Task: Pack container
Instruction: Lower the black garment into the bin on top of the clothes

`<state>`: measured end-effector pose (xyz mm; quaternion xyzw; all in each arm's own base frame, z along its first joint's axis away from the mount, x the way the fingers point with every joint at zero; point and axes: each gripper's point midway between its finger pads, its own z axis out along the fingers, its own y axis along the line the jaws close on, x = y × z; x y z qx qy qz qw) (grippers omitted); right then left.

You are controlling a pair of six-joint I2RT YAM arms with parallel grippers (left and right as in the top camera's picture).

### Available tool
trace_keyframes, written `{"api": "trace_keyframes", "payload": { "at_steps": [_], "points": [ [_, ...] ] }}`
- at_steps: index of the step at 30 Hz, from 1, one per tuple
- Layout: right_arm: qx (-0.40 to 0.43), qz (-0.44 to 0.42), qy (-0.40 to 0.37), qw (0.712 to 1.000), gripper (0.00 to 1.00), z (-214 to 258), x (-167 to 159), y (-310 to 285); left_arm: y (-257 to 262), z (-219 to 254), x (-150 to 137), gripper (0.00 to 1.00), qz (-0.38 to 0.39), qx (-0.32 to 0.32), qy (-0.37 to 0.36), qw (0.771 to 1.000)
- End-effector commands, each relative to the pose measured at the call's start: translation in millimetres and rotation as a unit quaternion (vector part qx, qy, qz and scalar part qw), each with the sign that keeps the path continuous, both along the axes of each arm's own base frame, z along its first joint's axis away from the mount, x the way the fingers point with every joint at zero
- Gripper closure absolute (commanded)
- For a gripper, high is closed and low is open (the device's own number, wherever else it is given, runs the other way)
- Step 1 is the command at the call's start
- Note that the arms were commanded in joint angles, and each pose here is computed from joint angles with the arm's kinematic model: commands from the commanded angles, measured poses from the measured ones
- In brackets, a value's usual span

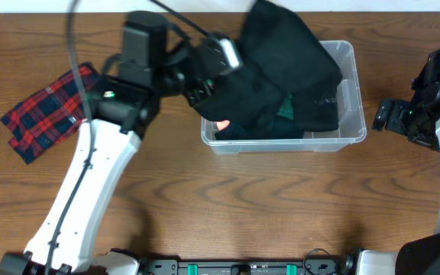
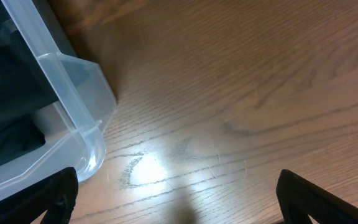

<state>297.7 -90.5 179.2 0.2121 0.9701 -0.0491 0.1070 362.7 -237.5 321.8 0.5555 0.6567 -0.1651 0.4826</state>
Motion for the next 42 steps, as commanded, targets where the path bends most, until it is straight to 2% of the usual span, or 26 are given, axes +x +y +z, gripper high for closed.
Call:
{"api": "trace_keyframes", "payload": {
  "at_steps": [1, 9, 42],
  "points": [
    [-0.008, -0.005, -0.010, 1.000, 0.01, 6.1, 1.4, -1.6, -20.1, 8.7, -0.4, 0.94, -0.043, -0.003, -0.031, 0.999],
    [-0.008, -0.005, -0.010, 1.000, 0.01, 6.1, 1.4, -1.6, -42.3, -23.4, 1.9, 0.94, -0.064, 0.011, 0.004, 0.998],
    [-0.008, -0.005, -0.010, 1.000, 0.01, 6.1, 1.4, -1.6, -61.8, -83.8, 3.3, 0.94, -0.073, 0.055, 0.068, 0.993]
  ]
}}
